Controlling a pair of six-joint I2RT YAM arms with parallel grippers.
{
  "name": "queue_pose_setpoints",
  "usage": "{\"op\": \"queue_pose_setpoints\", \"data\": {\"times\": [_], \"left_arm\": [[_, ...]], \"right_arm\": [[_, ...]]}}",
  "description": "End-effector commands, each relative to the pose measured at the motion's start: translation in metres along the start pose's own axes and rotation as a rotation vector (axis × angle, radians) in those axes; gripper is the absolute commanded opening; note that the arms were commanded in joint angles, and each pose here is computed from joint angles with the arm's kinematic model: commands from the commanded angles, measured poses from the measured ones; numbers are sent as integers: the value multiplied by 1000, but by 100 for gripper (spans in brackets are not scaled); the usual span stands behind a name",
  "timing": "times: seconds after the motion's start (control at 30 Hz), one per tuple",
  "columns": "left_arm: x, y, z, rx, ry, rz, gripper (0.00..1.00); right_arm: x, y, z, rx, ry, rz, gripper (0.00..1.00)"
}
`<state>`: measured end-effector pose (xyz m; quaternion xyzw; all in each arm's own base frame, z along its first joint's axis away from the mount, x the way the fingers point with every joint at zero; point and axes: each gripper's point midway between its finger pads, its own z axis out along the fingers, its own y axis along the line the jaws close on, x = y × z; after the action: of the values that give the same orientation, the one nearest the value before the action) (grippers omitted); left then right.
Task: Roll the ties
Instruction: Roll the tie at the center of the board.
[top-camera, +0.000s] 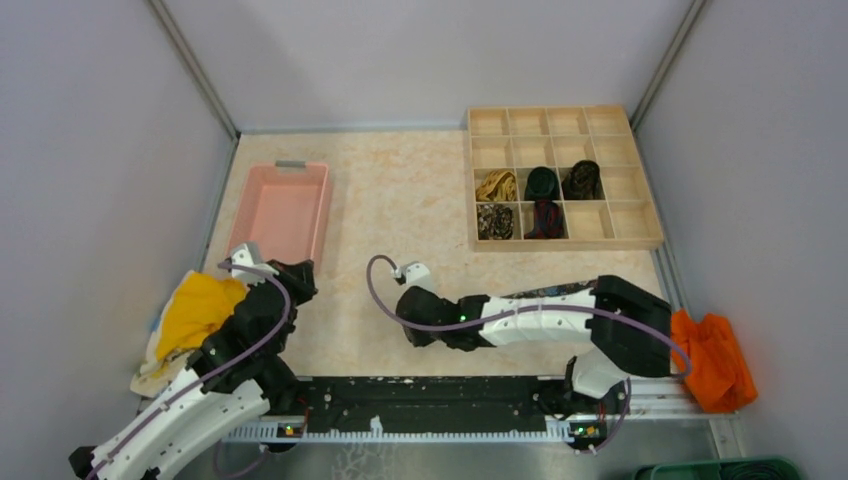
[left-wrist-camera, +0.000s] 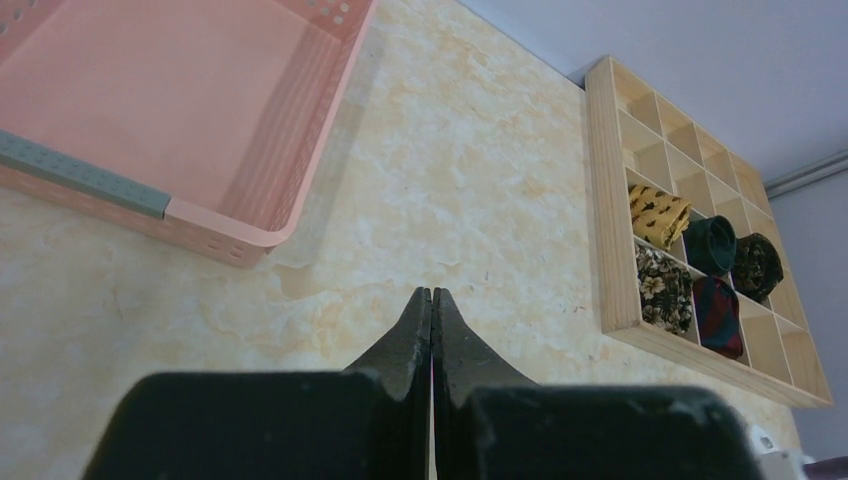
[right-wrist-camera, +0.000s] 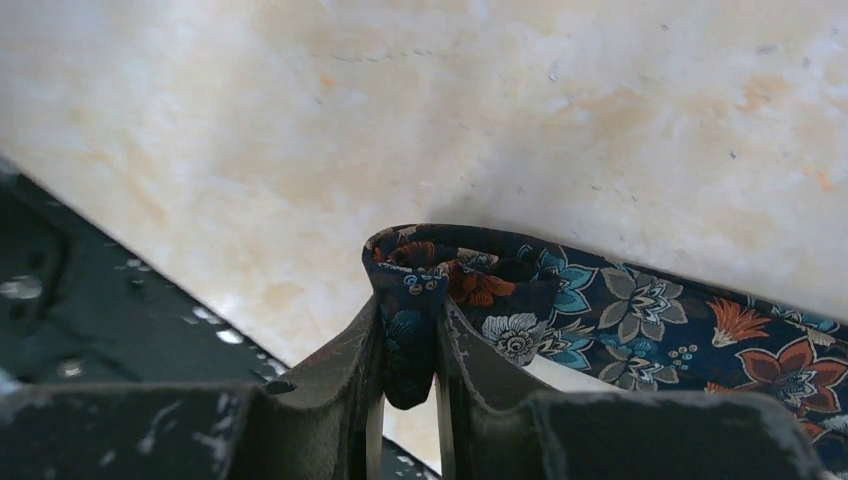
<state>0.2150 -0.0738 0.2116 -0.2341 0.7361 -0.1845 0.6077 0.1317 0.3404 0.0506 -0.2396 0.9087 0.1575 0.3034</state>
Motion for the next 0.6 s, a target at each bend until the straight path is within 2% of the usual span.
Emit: {"op": "queue_pose_setpoints", "data": {"times": [0.0, 0.13, 0.33, 0.57], "left_arm": [[4, -11, 4, 30, 13, 6, 0], [9, -22, 9, 59, 31, 17, 0], [19, -38, 15, 93, 70, 40, 0], [24, -55, 21, 129, 99, 53, 0]], "right_arm": [[-44, 44, -24, -342, -129, 103, 19], [-43, 52, -30, -514, -111, 184, 19], [-40, 49, -33, -684, -118, 286, 19], [-41, 30, -41, -767, -160, 382, 19]]}}
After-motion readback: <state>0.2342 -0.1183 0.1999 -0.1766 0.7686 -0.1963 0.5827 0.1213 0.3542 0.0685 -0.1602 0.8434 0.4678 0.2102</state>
